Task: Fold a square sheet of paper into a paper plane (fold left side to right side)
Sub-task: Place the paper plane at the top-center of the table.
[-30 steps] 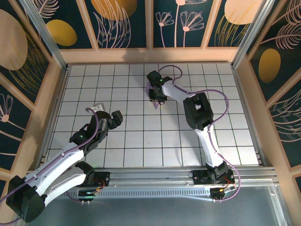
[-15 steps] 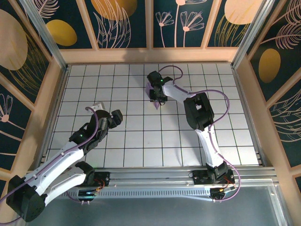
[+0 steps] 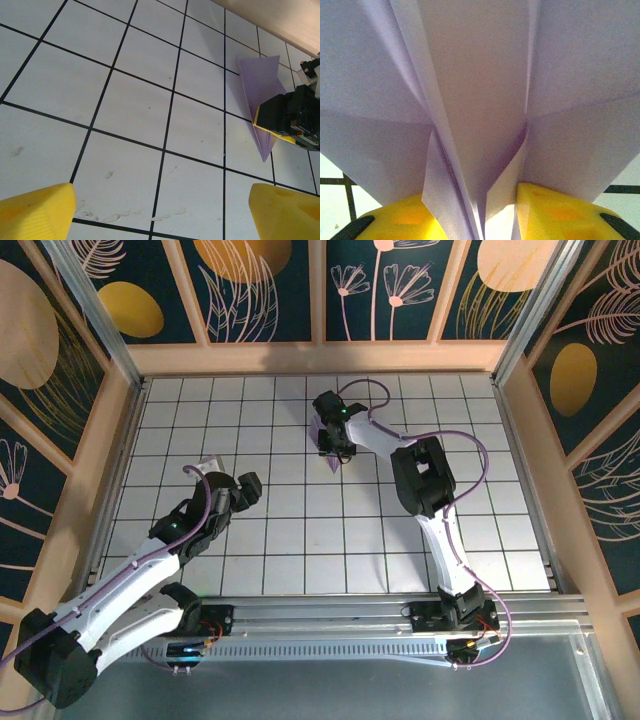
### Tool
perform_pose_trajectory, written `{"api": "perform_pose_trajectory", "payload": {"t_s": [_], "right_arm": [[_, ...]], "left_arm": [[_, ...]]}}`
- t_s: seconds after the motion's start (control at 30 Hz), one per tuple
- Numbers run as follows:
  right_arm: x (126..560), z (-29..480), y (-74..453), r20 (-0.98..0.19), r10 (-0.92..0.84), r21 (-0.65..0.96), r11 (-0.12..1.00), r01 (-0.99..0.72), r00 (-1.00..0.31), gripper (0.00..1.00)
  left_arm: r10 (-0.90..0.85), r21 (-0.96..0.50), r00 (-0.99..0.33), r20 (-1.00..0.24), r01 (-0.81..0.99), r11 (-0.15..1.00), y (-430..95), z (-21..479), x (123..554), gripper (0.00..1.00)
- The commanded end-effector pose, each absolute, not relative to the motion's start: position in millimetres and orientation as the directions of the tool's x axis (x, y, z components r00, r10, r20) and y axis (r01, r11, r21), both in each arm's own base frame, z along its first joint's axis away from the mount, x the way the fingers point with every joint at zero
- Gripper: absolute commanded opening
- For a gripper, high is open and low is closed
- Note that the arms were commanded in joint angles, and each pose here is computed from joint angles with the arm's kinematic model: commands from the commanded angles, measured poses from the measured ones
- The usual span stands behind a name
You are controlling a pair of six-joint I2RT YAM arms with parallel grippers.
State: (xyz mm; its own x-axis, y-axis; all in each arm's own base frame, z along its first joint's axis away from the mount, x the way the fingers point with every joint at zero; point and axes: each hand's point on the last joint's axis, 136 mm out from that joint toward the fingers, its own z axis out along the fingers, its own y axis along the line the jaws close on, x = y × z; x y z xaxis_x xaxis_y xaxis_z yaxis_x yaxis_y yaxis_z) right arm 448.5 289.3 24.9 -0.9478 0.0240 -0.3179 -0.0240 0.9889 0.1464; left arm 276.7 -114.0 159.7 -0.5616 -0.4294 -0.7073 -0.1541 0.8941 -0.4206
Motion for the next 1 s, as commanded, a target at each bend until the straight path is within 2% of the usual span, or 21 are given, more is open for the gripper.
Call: {"api": "perform_pose_trajectory", "payload": {"t_s": [0.0, 0.57, 0.97], "right_arm": [[443, 39, 286, -0.321, 0.052, 0.153, 0.988, 0.002, -0.946, 0.38], [439, 64, 294, -0.364, 0.044, 0.16, 0.987, -0.016, -0.931, 0.38], [434, 84, 291, -0.391, 0.031, 0.152, 0.988, -0.031, -0.92, 0.44]], "left_arm": [[-0.426, -0.422, -0.555, -0.715, -0.144, 0.895, -116, 169, 279, 0.89], [-0.43, -0.435, -0.564, -0.705, -0.135, 0.89, -122, 173, 282, 0.89], [-0.442, -0.448, -0.557, -0.703, -0.135, 0.884, -122, 178, 282, 0.9]]}}
